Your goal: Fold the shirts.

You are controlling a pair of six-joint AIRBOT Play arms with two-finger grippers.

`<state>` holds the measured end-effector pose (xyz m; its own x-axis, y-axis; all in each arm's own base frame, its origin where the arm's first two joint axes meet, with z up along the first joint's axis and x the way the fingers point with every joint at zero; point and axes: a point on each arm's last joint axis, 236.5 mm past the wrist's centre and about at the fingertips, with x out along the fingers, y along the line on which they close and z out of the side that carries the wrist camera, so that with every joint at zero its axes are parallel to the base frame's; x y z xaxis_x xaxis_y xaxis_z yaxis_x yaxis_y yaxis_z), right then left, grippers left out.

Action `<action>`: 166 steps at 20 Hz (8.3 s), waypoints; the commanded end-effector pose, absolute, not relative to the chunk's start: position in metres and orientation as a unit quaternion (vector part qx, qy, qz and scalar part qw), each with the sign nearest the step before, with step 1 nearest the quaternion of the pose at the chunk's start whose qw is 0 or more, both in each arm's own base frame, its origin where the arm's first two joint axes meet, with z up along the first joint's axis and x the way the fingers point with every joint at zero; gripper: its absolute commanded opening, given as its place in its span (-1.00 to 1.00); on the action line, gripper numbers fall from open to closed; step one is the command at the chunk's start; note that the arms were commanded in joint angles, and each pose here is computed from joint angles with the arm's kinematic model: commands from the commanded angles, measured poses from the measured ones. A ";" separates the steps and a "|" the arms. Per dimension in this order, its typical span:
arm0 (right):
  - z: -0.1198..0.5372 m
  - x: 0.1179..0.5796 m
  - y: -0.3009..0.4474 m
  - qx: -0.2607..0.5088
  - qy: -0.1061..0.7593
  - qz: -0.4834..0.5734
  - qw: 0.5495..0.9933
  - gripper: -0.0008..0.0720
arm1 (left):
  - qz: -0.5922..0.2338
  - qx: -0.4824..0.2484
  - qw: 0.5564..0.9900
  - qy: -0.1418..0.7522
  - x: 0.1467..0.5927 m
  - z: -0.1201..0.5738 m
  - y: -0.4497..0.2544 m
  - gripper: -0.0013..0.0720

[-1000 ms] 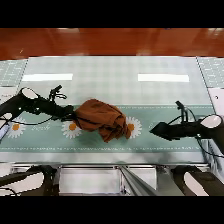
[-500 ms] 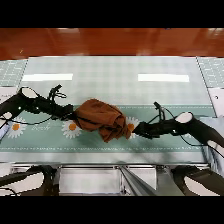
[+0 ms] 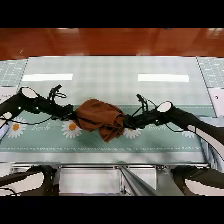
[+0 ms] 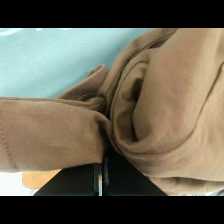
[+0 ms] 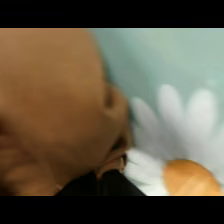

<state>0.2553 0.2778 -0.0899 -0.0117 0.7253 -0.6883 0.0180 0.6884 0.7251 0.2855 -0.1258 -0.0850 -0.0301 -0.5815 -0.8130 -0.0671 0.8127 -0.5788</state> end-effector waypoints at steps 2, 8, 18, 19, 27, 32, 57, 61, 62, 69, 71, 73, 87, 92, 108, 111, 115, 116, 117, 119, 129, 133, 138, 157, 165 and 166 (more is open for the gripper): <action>-0.055 0.279 0.268 0.232 0.641 0.308 0.664 -0.90 | -0.198 -0.233 0.686 0.660 0.306 -0.062 -0.117 -0.91; 0.152 0.399 0.140 0.175 0.458 0.216 0.844 -0.90 | -0.236 -0.225 0.831 0.451 0.400 0.123 -0.090 -0.91; 0.469 0.269 0.075 0.024 0.125 0.156 0.980 -0.90 | -0.275 -0.079 0.956 0.066 0.310 0.464 -0.098 -0.91; 0.481 0.245 0.070 0.018 0.103 0.148 0.984 -0.90 | -0.264 -0.066 0.961 0.046 0.290 0.476 -0.098 -0.91; 0.493 0.125 0.049 0.009 0.054 0.110 0.992 -0.90 | -0.187 0.024 0.979 -0.081 0.149 0.527 -0.113 -0.91; 0.454 0.139 0.051 0.019 0.129 0.113 0.985 -0.90 | -0.191 0.005 0.981 -0.020 0.157 0.496 -0.112 -0.91; 0.033 0.574 0.074 0.235 0.431 0.113 0.864 -0.68 | -0.202 -0.254 0.882 0.340 0.593 0.056 -0.099 -0.69; 0.058 0.566 0.062 0.233 0.445 0.130 0.855 0.15 | -0.229 -0.246 0.852 0.401 0.564 0.056 -0.086 0.42; 0.080 0.559 0.048 0.229 0.446 0.135 0.854 0.15 | -0.208 -0.250 0.844 0.426 0.554 0.062 -0.062 0.42; 0.095 0.434 -0.036 0.264 0.536 0.082 0.797 0.13 | -0.061 -0.323 0.735 0.594 0.387 0.032 0.057 0.41; 0.057 0.400 -0.018 0.296 0.540 0.075 0.784 0.13 | -0.043 -0.363 0.686 0.629 0.326 -0.010 0.037 0.41; 0.036 0.372 0.010 0.321 0.515 0.101 0.788 0.13 | -0.053 -0.384 0.632 0.671 0.274 -0.045 0.010 0.41; 0.010 0.305 0.029 0.350 0.521 0.114 0.770 0.13 | -0.060 -0.411 0.585 0.697 0.220 -0.110 -0.048 0.41; 0.010 0.307 0.027 0.350 0.519 0.111 0.772 0.13 | -0.061 -0.420 0.621 0.659 0.253 -0.111 -0.066 0.41; -0.086 0.265 -0.013 0.449 0.607 0.014 0.655 0.13 | -0.113 -0.381 0.678 0.619 0.271 -0.078 -0.072 -0.91; -0.100 0.277 -0.007 0.485 0.598 0.026 0.637 0.13 | -0.112 -0.381 0.678 0.619 0.271 -0.078 -0.072 -0.91; -0.102 0.292 -0.002 0.501 0.578 0.038 0.643 0.13 | -0.110 -0.380 0.680 0.617 0.272 -0.078 -0.071 -0.91; -0.102 0.297 0.003 0.488 0.581 0.044 0.650 0.13 | -0.109 -0.380 0.681 0.616 0.273 -0.078 -0.070 -0.91; -0.101 0.303 0.012 0.471 0.585 0.053 0.658 0.13 | -0.109 -0.380 0.681 0.616 0.273 -0.079 -0.070 -0.91; -0.098 0.320 0.026 0.444 0.587 0.060 0.674 0.13 | -0.109 -0.380 0.681 0.616 0.273 -0.078 -0.070 -0.91; -0.077 0.347 0.053 0.352 0.623 0.107 0.690 -0.90 | -0.119 -0.371 0.698 0.601 0.289 -0.062 -0.066 -0.91; 0.059 0.415 0.025 0.265 0.521 0.130 0.801 -0.90 | -0.173 -0.346 0.787 0.481 0.368 0.049 -0.056 -0.91; 0.300 0.448 -0.006 0.162 0.291 0.100 0.938 -0.90 | -0.192 -0.252 0.906 0.281 0.421 0.246 -0.034 -0.92; 0.479 0.124 0.012 0.006 0.060 -0.041 0.997 -0.90 | -0.057 0.020 0.998 0.022 0.115 0.484 -0.043 -0.91; 0.351 0.222 0.017 0.063 0.242 0.029 0.968 -0.90 | -0.076 -0.014 0.955 0.286 0.230 0.328 -0.033 -0.91; 0.331 0.247 0.016 0.071 0.266 0.043 0.960 -0.90 | -0.082 -0.020 0.949 0.305 0.259 0.309 -0.034 -0.91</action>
